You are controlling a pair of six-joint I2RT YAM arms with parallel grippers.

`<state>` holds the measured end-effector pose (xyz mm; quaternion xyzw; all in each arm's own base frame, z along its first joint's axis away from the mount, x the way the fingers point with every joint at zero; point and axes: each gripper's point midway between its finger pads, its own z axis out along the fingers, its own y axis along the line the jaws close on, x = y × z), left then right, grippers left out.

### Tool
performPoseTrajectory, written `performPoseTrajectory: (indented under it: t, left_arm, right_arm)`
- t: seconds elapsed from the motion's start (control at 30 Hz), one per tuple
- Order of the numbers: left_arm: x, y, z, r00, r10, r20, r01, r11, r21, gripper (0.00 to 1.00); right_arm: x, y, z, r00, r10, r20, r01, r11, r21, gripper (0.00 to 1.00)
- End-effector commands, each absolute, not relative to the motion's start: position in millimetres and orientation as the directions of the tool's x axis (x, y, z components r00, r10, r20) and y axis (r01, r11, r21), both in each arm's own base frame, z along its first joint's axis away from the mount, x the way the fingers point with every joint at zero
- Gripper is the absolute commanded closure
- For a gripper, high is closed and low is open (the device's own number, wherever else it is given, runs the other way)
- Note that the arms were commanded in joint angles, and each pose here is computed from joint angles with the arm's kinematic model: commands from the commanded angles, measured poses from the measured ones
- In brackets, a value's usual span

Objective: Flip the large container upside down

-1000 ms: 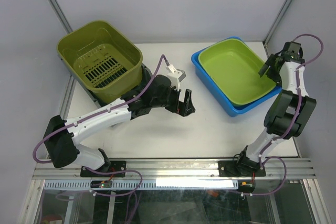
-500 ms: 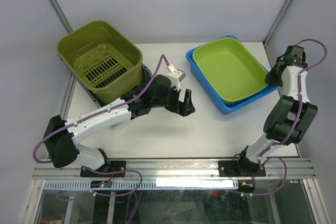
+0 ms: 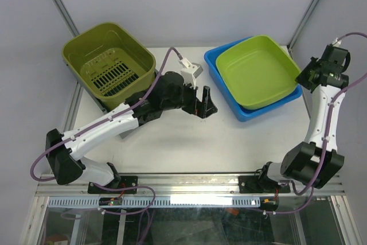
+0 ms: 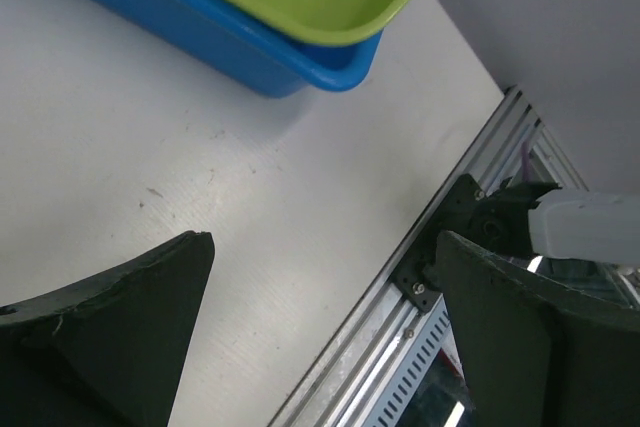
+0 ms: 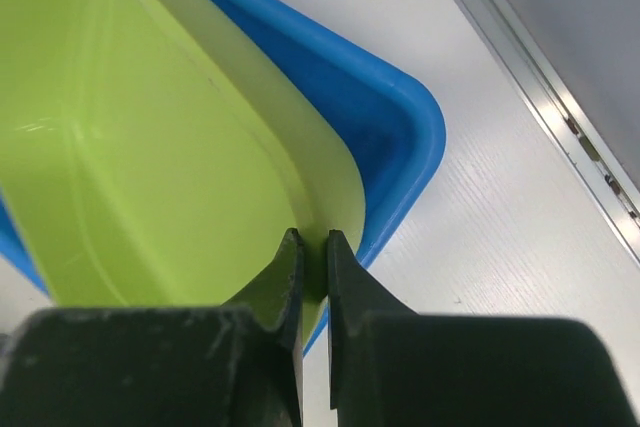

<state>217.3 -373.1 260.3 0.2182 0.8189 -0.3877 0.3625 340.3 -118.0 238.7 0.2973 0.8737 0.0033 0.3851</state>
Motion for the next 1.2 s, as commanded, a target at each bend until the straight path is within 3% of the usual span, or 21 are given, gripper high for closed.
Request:
performPoseTrajectory:
  t: [0.0,0.33,0.63,0.9,1.17]
  left_arm:
    - [211.3,-366.6,351.6,-0.528,-0.039,-0.849,0.709,0.529,-0.465,0.01]
    - [209.7,-346.2,413.4,-0.428,-0.114,-0.897,0.738,0.529,-0.419,0.01]
    - [208.2,-323.1,453.7,-0.372,-0.182,-0.910,0.723,0.558,-0.408,0.01]
    - [205.5,-295.3,486.6,-0.302,-0.244,-0.922,0.706,0.593,-0.388,0.01]
    - [207.8,-308.6,472.9,-0.338,-0.215,-0.916,0.710,0.581,-0.398,0.01]
  right_arm:
    - [334.1,-96.5,324.6,-0.359,0.499,-0.789,0.402,0.845,0.352,1.00]
    - [287.7,-76.7,393.8,-0.253,0.445,-0.859,0.348,0.870,0.348,1.00]
    - [264.3,-8.5,424.6,-0.273,0.509,-0.816,0.085,0.858,0.507,1.00]
    - [232.0,43.2,369.5,-0.431,0.556,-0.711,0.008,0.790,0.613,1.00]
    - [188.3,81.8,302.7,-0.640,0.482,-0.599,-0.034,0.760,0.649,1.00]
